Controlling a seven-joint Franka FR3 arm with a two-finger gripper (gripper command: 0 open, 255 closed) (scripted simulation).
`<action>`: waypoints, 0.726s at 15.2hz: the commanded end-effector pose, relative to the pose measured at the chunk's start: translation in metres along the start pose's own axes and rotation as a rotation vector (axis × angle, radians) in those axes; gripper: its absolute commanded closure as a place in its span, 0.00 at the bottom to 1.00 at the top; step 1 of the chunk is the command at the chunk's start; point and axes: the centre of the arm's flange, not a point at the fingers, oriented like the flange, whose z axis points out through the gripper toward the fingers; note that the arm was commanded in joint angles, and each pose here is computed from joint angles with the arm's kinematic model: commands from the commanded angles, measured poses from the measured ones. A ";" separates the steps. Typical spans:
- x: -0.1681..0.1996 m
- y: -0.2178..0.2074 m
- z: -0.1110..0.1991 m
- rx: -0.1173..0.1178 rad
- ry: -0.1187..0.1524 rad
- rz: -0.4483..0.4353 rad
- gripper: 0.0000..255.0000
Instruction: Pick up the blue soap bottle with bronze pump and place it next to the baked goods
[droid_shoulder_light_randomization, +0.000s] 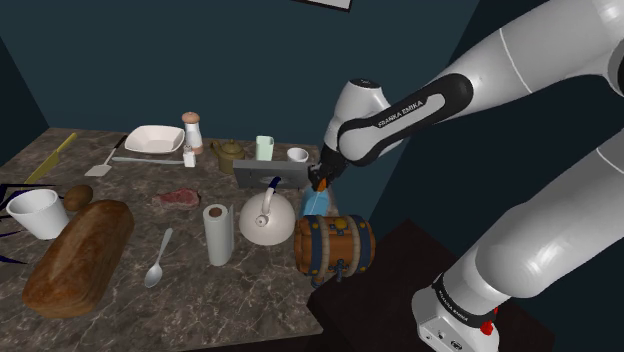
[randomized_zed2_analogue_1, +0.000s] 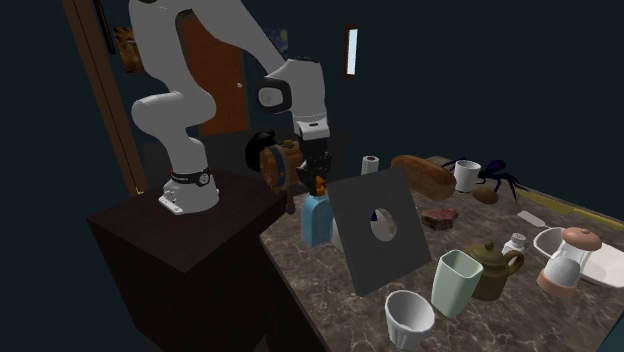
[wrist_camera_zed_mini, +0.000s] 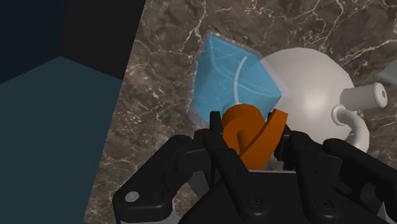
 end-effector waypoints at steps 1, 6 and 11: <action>0.001 -0.001 -0.010 0.000 0.000 0.000 1.00; 0.004 -0.001 -0.036 0.000 0.000 0.000 1.00; 0.007 -0.002 -0.062 0.000 0.000 0.000 1.00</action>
